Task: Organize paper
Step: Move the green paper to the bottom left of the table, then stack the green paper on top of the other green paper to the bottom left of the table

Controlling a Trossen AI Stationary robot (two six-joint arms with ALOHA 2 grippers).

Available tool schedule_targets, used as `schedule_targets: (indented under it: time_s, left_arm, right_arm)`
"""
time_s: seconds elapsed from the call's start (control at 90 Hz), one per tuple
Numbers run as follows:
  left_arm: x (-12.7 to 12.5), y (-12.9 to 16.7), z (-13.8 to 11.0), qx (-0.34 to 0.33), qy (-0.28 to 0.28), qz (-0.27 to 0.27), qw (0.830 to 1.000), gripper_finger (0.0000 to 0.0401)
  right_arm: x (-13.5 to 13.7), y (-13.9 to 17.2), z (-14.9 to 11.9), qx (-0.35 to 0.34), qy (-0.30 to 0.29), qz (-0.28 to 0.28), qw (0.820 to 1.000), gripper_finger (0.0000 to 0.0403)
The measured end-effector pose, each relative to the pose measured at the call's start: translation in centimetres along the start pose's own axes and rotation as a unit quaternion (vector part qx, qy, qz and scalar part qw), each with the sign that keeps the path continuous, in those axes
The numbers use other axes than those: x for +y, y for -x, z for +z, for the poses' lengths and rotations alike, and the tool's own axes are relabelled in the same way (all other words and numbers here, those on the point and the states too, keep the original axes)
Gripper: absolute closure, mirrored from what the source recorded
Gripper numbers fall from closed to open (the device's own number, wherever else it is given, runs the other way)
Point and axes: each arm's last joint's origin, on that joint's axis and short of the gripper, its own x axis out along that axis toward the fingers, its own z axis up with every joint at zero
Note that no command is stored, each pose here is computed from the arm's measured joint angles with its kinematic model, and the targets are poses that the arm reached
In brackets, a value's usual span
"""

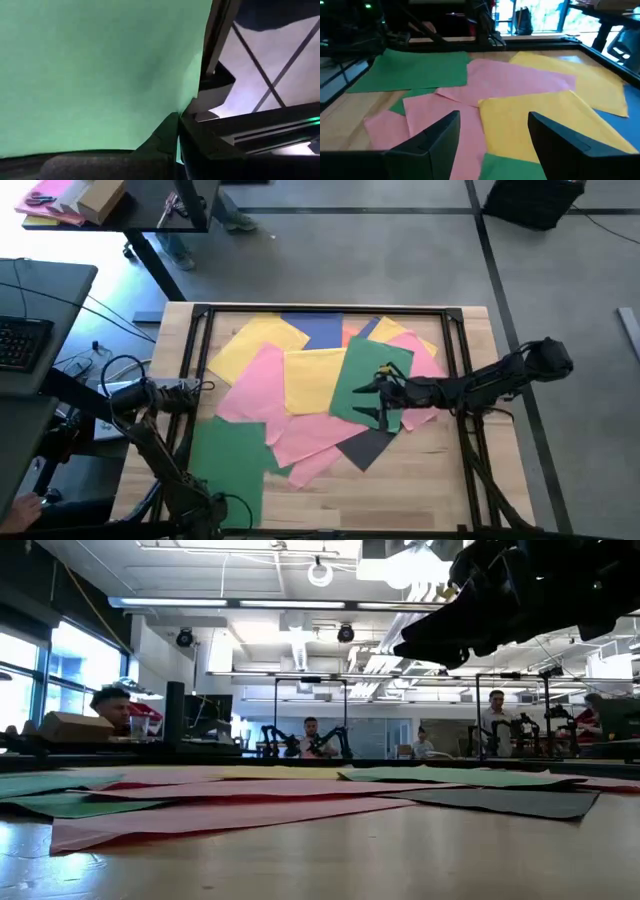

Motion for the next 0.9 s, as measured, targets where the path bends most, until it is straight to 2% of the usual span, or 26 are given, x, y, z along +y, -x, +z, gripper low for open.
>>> schedule_targets:
  time_s: [0.256, 0.5, 0.656, 0.756, 0.822, 0.9]
  left_arm:
    - [1.0, 0.1, -0.5, 0.02, 0.039, 0.049, 0.998, 0.0387]
    - [1.0, 0.1, -0.4, 0.023, 0.041, 0.045, 0.998, 0.0307]
    - [0.9, 0.3, -0.4, 0.076, 0.064, 0.019, 0.995, 0.0262]
    - [0.6, 1.5, -0.1, 0.081, 0.082, -0.005, 0.993, 0.0248]
    - [0.5, 3.1, 0.2, 0.06, 0.089, -0.018, 0.994, 0.0246]
    - [1.2, 5.2, 0.5, 0.015, 0.106, -0.007, 0.994, 0.0246]
  right_arm:
    - [0.6, 0.1, -0.7, 0.039, -0.014, 0.037, 0.998, 0.0183]
    - [1.3, -0.5, -2.3, 0.078, -0.001, 0.055, 0.995, 0.0183]
    - [1.2, -1.2, -3.1, 0.122, 0.002, 0.033, 0.992, 0.0183]
    - [1.4, -1.7, -2.7, 0.202, 0.022, -0.007, 0.979, 0.0183]
    - [2.1, -1.9, -1.8, 0.261, 0.035, -0.011, 0.965, 0.0183]
    - [3.1, -1.9, -0.1, 0.32, 0.04, -0.007, 0.947, 0.0183]
